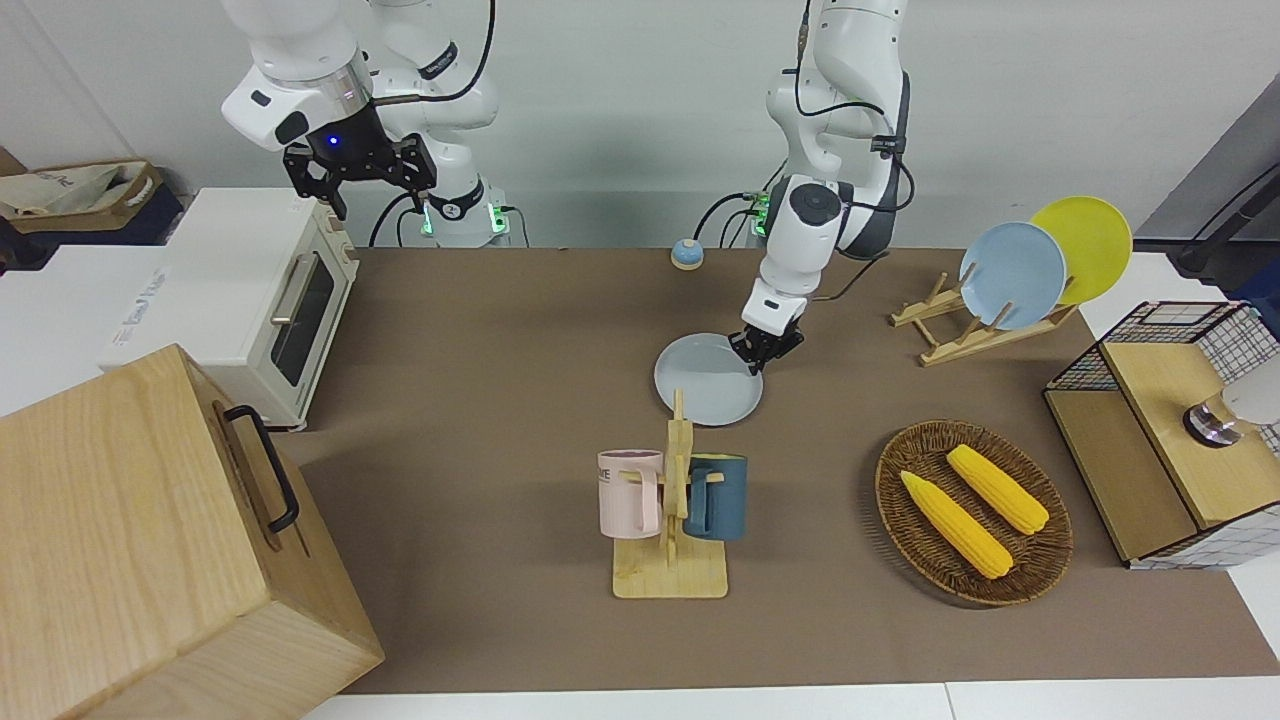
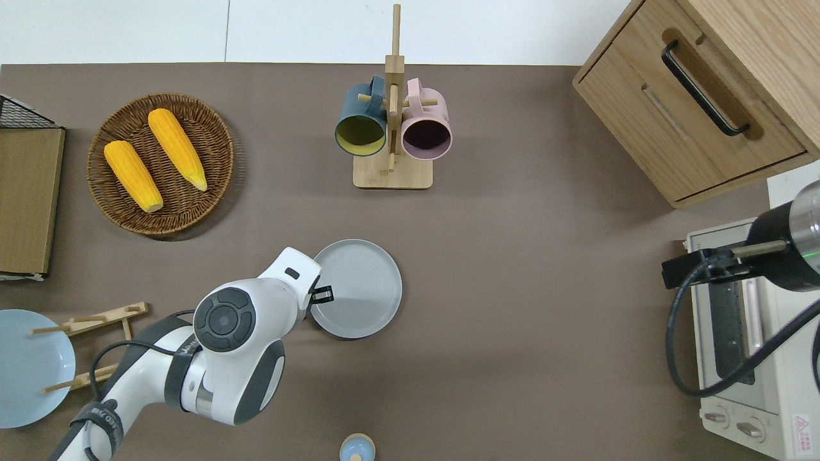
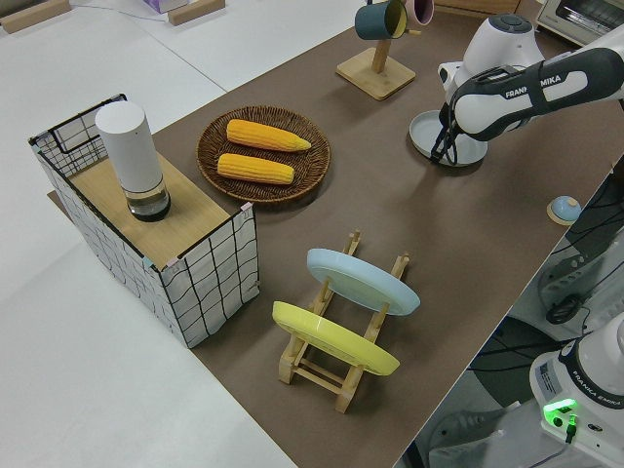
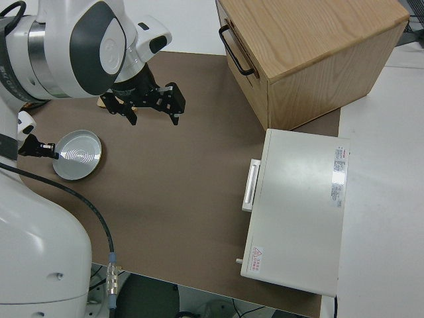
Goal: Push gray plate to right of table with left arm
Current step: 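Slide the gray plate across the table with the left gripper, then continue pushing the gray plate toward the toaster oven with the left gripper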
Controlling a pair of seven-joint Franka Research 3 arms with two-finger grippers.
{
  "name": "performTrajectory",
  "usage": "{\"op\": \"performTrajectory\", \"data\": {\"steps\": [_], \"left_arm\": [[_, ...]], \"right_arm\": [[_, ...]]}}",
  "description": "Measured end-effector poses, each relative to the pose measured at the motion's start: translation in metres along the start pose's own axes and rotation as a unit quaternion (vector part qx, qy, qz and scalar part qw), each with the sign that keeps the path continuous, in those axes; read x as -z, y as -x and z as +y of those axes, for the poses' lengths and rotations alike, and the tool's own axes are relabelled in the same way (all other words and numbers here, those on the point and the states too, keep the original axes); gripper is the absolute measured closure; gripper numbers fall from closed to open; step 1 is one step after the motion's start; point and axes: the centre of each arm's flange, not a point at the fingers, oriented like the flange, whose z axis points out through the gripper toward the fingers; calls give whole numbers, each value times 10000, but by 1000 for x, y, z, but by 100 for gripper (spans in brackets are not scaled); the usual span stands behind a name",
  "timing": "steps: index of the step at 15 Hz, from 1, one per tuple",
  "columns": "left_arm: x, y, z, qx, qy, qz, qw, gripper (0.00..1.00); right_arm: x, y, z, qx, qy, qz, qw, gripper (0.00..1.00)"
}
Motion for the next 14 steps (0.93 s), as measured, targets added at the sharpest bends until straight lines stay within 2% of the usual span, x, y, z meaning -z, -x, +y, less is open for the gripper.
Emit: {"op": "performTrajectory", "data": {"steps": [14], "left_arm": [[-9, 51, 94, 484, 305, 15, 9984, 100]], "right_arm": [[0, 0, 0, 0, 0, 0, 10000, 1]]}}
